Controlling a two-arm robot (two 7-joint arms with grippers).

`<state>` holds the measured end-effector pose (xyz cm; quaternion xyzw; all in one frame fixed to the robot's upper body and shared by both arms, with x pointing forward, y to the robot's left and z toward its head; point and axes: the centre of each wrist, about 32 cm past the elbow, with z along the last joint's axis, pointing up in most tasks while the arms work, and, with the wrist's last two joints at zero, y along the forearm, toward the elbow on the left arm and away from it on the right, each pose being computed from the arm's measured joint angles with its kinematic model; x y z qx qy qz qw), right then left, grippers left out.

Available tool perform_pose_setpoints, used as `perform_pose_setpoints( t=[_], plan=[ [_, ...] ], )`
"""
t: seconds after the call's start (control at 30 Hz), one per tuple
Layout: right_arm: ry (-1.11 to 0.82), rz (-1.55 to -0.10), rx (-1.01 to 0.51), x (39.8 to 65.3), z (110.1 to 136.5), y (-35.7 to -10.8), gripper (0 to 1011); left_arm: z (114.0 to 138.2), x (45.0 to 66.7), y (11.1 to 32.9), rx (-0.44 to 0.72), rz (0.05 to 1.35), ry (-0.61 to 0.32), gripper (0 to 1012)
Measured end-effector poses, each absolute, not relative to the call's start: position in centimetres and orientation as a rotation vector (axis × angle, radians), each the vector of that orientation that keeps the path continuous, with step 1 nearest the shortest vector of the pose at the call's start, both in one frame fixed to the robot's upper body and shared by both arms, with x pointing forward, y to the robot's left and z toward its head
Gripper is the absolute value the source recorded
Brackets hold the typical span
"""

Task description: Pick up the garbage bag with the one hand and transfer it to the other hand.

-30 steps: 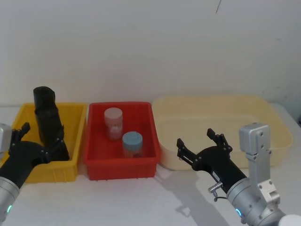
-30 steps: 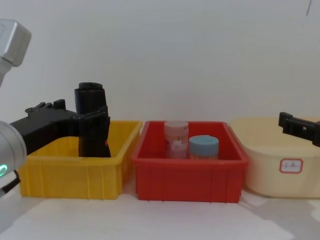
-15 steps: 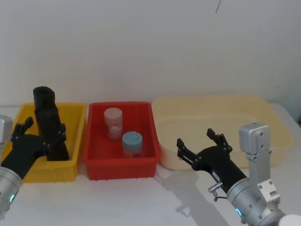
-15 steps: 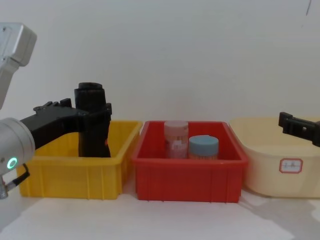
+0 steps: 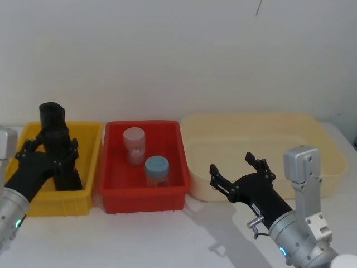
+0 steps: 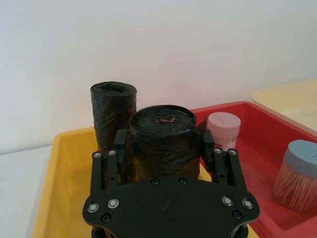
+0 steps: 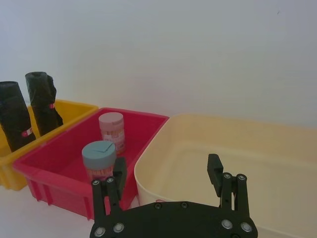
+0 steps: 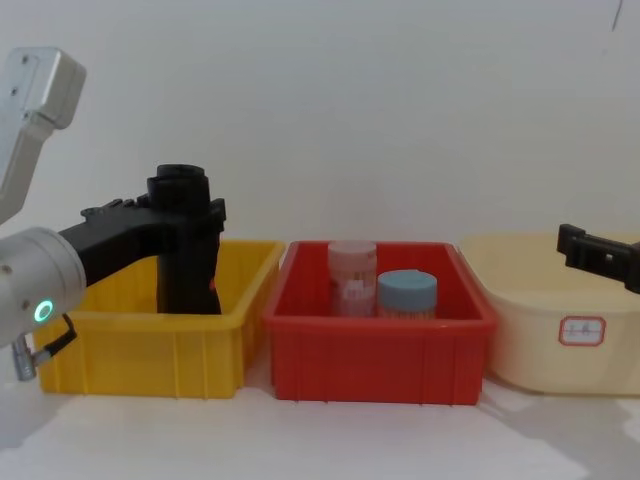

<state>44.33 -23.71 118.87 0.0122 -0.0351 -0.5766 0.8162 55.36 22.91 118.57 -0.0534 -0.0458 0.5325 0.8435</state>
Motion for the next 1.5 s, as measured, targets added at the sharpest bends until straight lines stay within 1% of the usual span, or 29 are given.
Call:
perform_pose_setpoints(
  t=[0.07,0.1,0.23,0.27,0.37,0.4,0.63,0.83,0.93,1.03,1.07,1.2,1.37,1.4,1.5],
  plan=[
    [-0.075,-1.230,0.026,44.3,118.9,-23.7,1001,118.6,55.6,22.9,-0.118,1.124,-0.094,840],
    [-0.075,-1.229,0.026,44.3,118.9,-23.7,1001,118.6,55.8,22.9,-0.121,1.125,-0.093,789],
    [-0.075,-1.229,0.026,44.3,118.9,-23.7,1001,118.6,56.1,22.9,-0.127,1.125,-0.090,711],
    [-0.075,-1.230,0.026,44.3,118.9,-23.7,1001,118.6,56.2,22.9,-0.129,1.125,-0.089,657],
    [-0.075,-1.229,0.026,44.3,118.9,-23.7,1001,118.5,56.4,22.9,-0.133,1.125,-0.087,586],
    [-0.075,-1.230,0.026,44.3,118.9,-23.7,1001,118.5,56.5,22.9,-0.134,1.125,-0.088,576],
    [-0.075,-1.229,0.026,44.3,118.9,-23.7,1001,118.8,56.7,22.8,-0.143,1.121,-0.091,557],
    [-0.075,-1.229,0.026,44.3,118.9,-23.7,1001,120.1,56.8,22.6,-0.155,1.095,-0.113,557],
    [-0.075,-1.229,0.026,44.3,118.9,-23.7,1001,121.6,56.9,22.5,-0.166,1.066,-0.144,557],
    [-0.075,-1.229,0.026,44.3,118.9,-23.7,1001,122.5,57.0,22.3,-0.167,1.043,-0.164,557],
    [-0.075,-1.230,0.026,44.3,118.9,-23.7,1001,123.3,57.1,22.2,-0.168,1.024,-0.179,557],
    [-0.075,-1.230,0.026,44.3,118.9,-23.7,1001,124.8,57.3,21.9,-0.170,0.986,-0.208,557],
    [-0.075,-1.230,0.026,44.3,118.9,-23.7,1001,127.0,57.9,21.2,-0.168,0.904,-0.247,557],
    [-0.075,-1.230,0.026,44.3,118.9,-23.7,1001,127.0,57.9,21.2,-0.168,0.904,-0.247,557],
    [-0.075,-1.229,0.026,44.3,118.9,-23.7,1001,128.0,58.3,20.6,-0.168,0.847,-0.260,557]
  ],
)
